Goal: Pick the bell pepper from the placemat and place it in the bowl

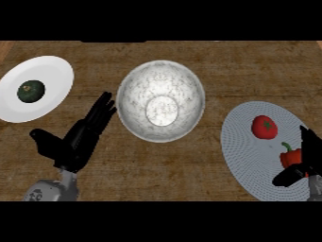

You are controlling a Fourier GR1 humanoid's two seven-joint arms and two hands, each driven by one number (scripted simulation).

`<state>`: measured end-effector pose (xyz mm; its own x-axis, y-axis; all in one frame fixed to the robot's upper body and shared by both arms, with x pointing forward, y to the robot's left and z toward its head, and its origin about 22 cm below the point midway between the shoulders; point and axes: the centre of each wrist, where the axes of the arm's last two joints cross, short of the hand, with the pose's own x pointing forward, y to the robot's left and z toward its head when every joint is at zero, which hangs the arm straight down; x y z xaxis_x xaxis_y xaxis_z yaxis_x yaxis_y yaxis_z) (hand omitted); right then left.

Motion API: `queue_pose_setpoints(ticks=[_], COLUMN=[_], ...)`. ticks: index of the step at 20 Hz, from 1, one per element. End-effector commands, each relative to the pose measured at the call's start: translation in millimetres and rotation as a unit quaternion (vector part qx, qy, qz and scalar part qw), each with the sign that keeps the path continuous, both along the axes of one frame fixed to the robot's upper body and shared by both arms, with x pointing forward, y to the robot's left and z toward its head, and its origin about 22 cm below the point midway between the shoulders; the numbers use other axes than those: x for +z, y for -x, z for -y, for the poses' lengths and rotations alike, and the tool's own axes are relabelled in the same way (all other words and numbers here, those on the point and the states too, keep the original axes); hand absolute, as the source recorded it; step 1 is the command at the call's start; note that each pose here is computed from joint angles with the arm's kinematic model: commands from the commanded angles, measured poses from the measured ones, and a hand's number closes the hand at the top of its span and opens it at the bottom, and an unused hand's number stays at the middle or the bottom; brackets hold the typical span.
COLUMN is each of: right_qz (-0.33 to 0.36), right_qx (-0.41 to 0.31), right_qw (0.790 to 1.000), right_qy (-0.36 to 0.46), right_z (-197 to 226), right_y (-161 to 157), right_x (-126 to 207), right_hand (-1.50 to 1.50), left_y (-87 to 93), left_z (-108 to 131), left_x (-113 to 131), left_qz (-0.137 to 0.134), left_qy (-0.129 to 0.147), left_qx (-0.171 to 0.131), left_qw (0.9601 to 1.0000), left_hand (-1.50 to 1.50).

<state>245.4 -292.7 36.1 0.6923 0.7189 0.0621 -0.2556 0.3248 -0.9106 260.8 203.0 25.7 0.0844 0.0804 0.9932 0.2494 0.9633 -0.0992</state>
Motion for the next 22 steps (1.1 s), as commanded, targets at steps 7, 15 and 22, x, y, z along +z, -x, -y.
queue_pose_setpoints(ticks=[7, 15, 22], right_qz=[0.026, 0.03, 0.06], right_qx=[0.052, 0.08, 0.126], right_qw=[0.998, 0.996, 0.989], right_qy=[0.015, 0.034, 0.05], right_z=[19.3, -12.0, -130.3], right_y=[5.9, -1.0, -3.9], right_x=[-20.1, -28.2, -10.6], right_hand=[1.5, 1.5, 1.5], left_y=[-3.2, -9.3, -8.0], left_z=[-2.8, -5.8, 8.6], left_x=[5.2, 1.6, 11.8], left_qz=[-0.001, 0.0, 0.001], left_qy=[0.0, -0.003, 0.001], left_qx=[0.008, -0.004, -0.011], left_qw=[1.0, 1.0, 0.9999], left_hand=[0.0, 0.0, 0.0])
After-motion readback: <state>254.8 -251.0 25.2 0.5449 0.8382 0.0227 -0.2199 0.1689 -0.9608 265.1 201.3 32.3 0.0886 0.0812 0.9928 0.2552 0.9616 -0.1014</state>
